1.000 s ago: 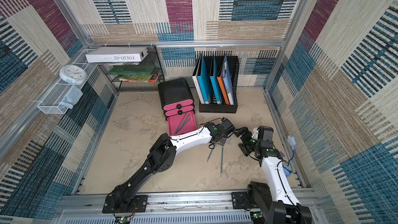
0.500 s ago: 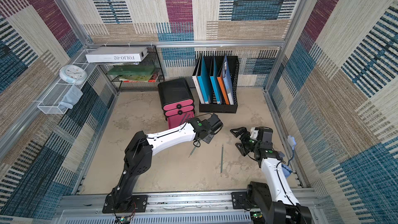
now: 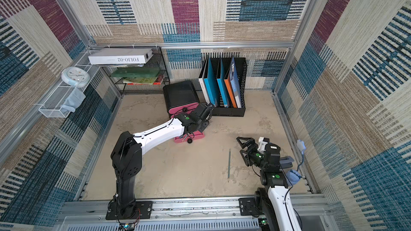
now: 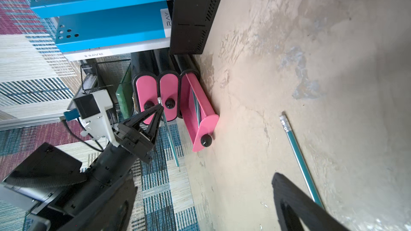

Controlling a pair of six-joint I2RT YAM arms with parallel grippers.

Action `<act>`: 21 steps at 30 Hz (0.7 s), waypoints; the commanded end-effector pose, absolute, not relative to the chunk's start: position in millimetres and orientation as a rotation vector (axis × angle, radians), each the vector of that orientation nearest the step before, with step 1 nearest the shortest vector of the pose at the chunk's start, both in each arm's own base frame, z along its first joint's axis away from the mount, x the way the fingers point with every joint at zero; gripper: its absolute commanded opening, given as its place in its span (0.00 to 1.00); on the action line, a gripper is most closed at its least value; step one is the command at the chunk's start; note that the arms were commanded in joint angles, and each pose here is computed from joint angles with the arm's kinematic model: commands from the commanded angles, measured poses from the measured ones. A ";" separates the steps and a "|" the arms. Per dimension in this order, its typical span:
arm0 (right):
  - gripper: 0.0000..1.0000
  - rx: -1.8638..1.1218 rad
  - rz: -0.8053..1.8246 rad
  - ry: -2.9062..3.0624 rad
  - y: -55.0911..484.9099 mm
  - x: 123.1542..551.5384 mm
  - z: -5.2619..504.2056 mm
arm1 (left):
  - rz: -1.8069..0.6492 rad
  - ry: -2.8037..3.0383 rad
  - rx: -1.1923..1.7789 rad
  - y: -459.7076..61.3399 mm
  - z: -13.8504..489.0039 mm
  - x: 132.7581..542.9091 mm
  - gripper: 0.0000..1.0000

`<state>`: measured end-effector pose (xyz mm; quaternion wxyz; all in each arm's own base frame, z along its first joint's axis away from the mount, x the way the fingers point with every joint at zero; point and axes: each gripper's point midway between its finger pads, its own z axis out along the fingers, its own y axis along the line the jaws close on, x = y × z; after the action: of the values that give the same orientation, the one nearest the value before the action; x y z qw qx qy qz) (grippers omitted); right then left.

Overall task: Please place the pencils in the drawer according to their color
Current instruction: Pick up the pencil from the center of the board, then place the pencil in the drawer.

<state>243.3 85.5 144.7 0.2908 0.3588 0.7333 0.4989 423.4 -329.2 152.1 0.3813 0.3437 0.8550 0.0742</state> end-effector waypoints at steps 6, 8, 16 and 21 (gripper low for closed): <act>0.99 1.043 1.307 1.881 75.0 245.0 138.3 | 0.222 2.088 0.905 -325.2 142.2 472.2 0.00; 0.99 1.033 1.295 1.893 74.9 247.5 138.8 | 0.234 2.082 0.912 -321.2 135.3 480.7 0.00; 0.99 1.018 1.265 1.905 73.0 255.5 141.4 | 0.244 2.103 0.914 -309.0 110.7 497.1 0.00; 0.99 1.034 1.257 1.901 71.6 255.3 138.6 | 0.256 2.139 0.913 -299.8 92.0 492.0 0.00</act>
<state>251.6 73.5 132.1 0.2956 0.4001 0.7254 0.4757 490.2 -302.7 96.7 0.3881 0.3635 0.8409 0.1004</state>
